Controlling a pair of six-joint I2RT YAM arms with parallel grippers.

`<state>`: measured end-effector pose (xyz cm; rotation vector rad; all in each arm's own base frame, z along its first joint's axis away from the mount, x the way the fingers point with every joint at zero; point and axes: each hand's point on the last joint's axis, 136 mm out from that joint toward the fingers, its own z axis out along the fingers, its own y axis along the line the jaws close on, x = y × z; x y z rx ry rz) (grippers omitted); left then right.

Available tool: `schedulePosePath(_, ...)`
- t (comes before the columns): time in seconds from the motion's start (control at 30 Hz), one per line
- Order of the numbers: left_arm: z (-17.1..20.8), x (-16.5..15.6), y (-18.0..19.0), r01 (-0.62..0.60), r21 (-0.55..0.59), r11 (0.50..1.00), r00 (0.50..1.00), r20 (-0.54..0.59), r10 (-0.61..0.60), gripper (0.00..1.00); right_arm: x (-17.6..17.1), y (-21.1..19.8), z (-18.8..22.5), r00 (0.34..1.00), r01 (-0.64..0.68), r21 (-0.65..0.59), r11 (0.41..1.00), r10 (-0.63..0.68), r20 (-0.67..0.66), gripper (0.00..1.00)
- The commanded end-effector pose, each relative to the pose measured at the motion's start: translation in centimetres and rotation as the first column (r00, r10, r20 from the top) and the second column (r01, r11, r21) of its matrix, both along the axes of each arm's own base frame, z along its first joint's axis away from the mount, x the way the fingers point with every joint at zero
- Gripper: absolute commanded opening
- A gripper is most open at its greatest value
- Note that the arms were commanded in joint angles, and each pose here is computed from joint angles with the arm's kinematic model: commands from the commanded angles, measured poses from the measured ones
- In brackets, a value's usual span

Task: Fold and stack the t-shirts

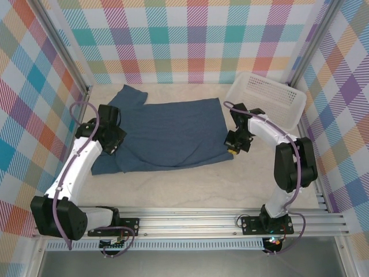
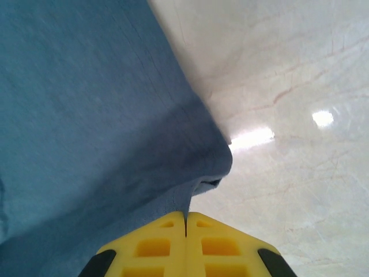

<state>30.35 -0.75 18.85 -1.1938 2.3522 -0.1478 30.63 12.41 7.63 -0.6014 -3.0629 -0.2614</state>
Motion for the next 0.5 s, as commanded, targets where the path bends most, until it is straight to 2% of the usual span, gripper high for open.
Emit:
schedulePosePath(0.0,1.3,2.4,0.3,0.076,0.047,0.996,0.995,0.056,-0.078,0.0,0.8,-0.1,0.4,1.0,-0.005,-0.005,1.0,0.005,-0.005,0.0)
schedulePosePath(0.13,0.6,3.0,1.2,0.075,0.073,0.995,0.997,0.024,-0.077,0.0,2.4,0.2,0.9,1.0,-0.005,-0.004,1.0,0.005,0.021,0.0)
schedulePosePath(0.47,0.5,5.4,2.5,0.088,0.098,0.991,0.995,0.046,-0.093,0.0,4.5,-0.1,0.4,1.0,0.01,-0.035,0.999,-0.009,0.025,0.0)
